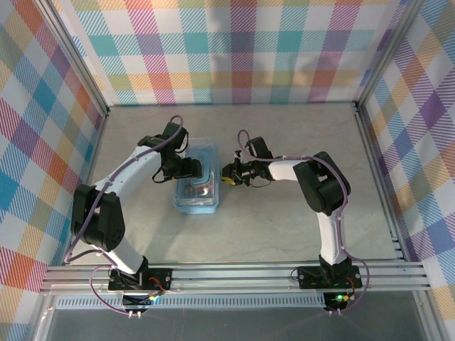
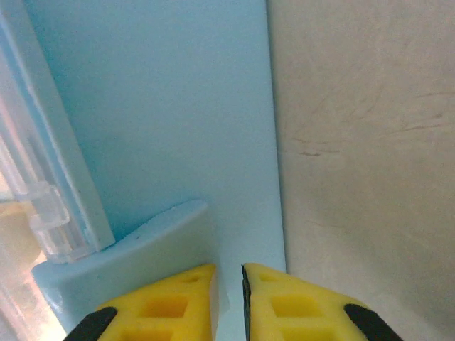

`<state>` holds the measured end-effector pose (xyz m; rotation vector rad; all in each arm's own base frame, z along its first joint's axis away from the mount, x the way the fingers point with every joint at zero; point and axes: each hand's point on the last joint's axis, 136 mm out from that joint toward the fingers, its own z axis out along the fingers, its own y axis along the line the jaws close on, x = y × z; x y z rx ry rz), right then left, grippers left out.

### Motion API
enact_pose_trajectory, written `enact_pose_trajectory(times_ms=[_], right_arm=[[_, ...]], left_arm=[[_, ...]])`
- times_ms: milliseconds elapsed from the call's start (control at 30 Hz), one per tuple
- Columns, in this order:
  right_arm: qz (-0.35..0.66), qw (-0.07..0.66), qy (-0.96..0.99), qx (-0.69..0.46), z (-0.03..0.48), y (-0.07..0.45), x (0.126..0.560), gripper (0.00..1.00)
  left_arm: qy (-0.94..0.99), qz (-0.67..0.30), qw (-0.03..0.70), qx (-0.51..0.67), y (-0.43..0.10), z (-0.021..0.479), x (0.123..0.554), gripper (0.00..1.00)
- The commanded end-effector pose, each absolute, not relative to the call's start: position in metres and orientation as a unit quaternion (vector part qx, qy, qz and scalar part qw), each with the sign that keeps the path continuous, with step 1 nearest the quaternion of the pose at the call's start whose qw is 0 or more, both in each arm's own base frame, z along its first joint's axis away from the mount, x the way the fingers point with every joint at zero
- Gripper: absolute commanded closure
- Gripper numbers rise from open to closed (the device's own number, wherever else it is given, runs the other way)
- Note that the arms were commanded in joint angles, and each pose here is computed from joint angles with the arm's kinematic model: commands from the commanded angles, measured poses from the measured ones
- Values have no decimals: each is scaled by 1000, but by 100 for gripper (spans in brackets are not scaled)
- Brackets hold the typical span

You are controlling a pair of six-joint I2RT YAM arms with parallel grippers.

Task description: Pack the tool kit

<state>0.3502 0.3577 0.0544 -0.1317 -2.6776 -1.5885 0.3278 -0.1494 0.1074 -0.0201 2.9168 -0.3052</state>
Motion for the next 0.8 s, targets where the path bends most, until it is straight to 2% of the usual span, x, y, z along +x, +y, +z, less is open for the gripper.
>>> enact_pose_trajectory(times_ms=[0,233,333,500,633,767], right_arm=[[-511,-9,-859,-16,75,361,346,80],[-481,-32,-876,-35,88,298,355,79],[-468,-34,-882,-45,87,279,358,79],[-457,-45,-887,-55,97,254,370,78],[-449,-55,-889,-70,116,233,384,78],[-436,-77,-894,-67,143,221,393,75]], left_arm=[[993,-91,-60,35,-200,16,264,31],[992,-103,-26,68,-276,22,291,31],[992,-103,-14,69,-292,26,305,29],[993,-96,16,67,-293,50,320,17],[992,-84,52,74,-289,93,334,0],[988,-102,101,57,-280,138,354,0]])
